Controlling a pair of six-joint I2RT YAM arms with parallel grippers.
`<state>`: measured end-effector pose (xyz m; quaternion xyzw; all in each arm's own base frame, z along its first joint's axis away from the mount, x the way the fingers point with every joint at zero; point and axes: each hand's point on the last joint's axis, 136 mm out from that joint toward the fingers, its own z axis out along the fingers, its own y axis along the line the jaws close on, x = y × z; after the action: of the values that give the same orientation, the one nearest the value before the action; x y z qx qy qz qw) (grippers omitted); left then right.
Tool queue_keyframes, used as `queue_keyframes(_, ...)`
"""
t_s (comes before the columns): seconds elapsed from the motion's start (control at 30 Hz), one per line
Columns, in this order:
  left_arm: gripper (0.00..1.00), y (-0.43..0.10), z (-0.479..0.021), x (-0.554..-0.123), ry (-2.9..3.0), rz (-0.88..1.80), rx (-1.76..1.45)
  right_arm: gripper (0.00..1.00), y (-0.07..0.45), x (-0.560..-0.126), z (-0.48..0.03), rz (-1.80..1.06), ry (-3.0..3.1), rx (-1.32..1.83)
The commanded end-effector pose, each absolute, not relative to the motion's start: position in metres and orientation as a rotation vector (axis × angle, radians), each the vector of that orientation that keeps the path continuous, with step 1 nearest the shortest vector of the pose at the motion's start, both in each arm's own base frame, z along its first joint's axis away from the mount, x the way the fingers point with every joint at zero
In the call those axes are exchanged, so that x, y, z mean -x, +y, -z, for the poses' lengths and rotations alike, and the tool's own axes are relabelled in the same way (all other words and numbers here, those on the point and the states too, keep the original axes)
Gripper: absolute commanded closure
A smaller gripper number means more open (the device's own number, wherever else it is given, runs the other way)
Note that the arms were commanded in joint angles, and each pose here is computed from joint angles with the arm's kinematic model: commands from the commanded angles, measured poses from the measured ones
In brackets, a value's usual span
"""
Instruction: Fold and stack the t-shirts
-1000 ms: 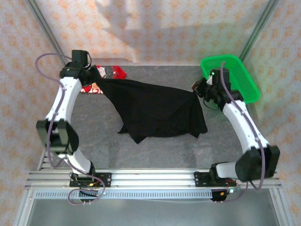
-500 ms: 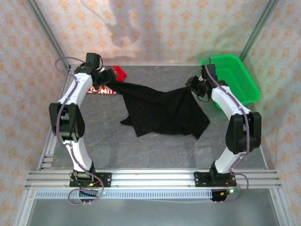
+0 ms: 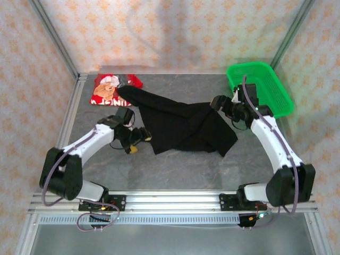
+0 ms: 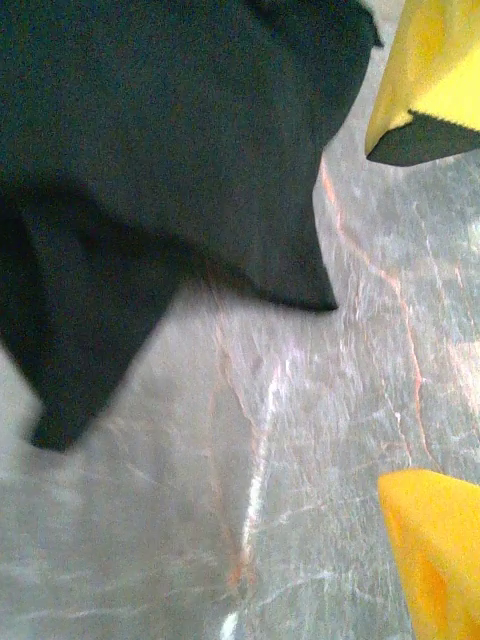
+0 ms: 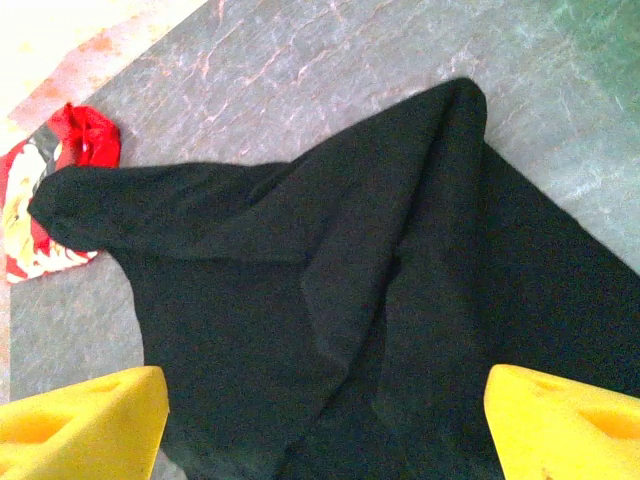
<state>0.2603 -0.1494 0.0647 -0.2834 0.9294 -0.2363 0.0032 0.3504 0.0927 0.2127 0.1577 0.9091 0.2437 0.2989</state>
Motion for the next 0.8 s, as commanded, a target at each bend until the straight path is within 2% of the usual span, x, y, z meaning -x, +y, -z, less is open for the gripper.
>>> queue_keyframes(0.0,0.22,-0.185,-0.064,-0.28,2.852,0.911,0.913,0.17,0.093,-0.325,-0.191,-0.656,2.497,-0.405)
queue_keyframes(0.23,0.31,-0.213,-0.032,-0.281,2.92,0.873,0.909,0.17,0.095,-0.318,-0.19,-0.667,2.507,-0.379)
queue_keyframes(0.4,0.37,-0.213,-0.015,-0.271,2.968,0.779,0.929,0.17,0.093,-0.315,-0.191,-0.65,2.508,-0.36)
queue_keyframes(0.57,0.4,-0.238,-0.019,-0.294,2.9,0.88,0.913,0.17,0.094,-0.315,-0.191,-0.658,2.499,-0.352)
queue_keyframes(0.77,0.47,-0.265,-0.016,-0.298,3.018,0.832,0.761,0.17,0.093,-0.314,-0.191,-0.641,2.502,-0.34)
